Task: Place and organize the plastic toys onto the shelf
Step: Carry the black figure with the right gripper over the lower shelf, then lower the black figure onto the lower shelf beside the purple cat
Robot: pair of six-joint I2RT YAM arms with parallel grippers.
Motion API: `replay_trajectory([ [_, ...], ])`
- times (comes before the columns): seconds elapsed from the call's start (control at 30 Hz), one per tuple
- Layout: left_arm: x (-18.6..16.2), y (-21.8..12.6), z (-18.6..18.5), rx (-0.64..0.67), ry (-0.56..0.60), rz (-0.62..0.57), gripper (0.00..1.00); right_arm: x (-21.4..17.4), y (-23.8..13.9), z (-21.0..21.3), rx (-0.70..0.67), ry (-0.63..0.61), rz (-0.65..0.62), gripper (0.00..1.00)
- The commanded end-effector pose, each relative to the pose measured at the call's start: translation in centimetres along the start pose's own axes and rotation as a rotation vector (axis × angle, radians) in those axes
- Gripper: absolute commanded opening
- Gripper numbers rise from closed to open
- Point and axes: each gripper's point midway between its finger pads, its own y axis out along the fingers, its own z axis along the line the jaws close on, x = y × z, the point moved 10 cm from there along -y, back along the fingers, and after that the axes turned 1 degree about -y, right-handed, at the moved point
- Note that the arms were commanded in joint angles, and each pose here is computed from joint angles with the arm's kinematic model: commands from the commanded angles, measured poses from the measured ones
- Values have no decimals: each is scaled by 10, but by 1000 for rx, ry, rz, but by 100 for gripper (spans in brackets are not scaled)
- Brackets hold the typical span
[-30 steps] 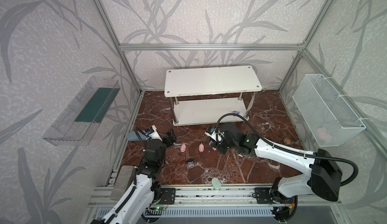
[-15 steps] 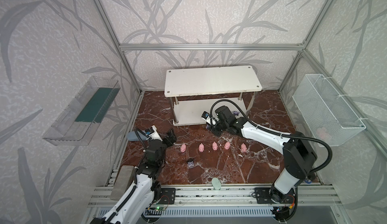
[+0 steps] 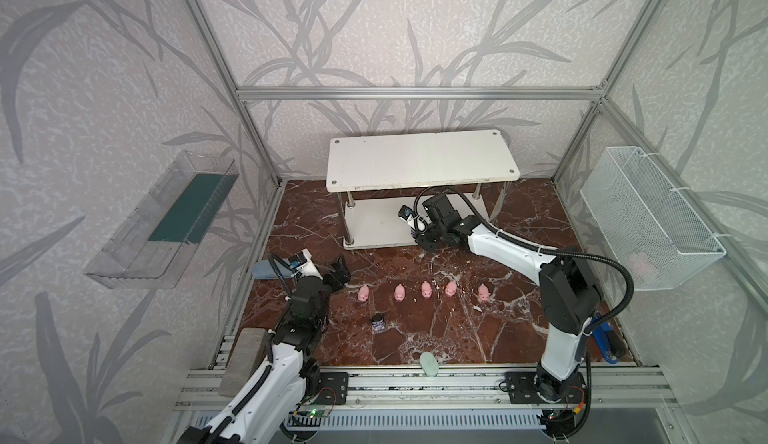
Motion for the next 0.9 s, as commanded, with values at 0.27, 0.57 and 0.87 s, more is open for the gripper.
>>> replay_trajectory([
  [0.27, -1, 2, 2, 13, -8, -20, 93, 0, 4, -19, -32, 12, 75, 23],
  [0.57, -1, 3, 2, 15, -8, -18, 93, -6, 10, -29, -45, 59, 86, 22],
  [0.87, -1, 3, 2, 18, -7, -19, 93, -10, 17, -36, -48, 91, 105, 22],
])
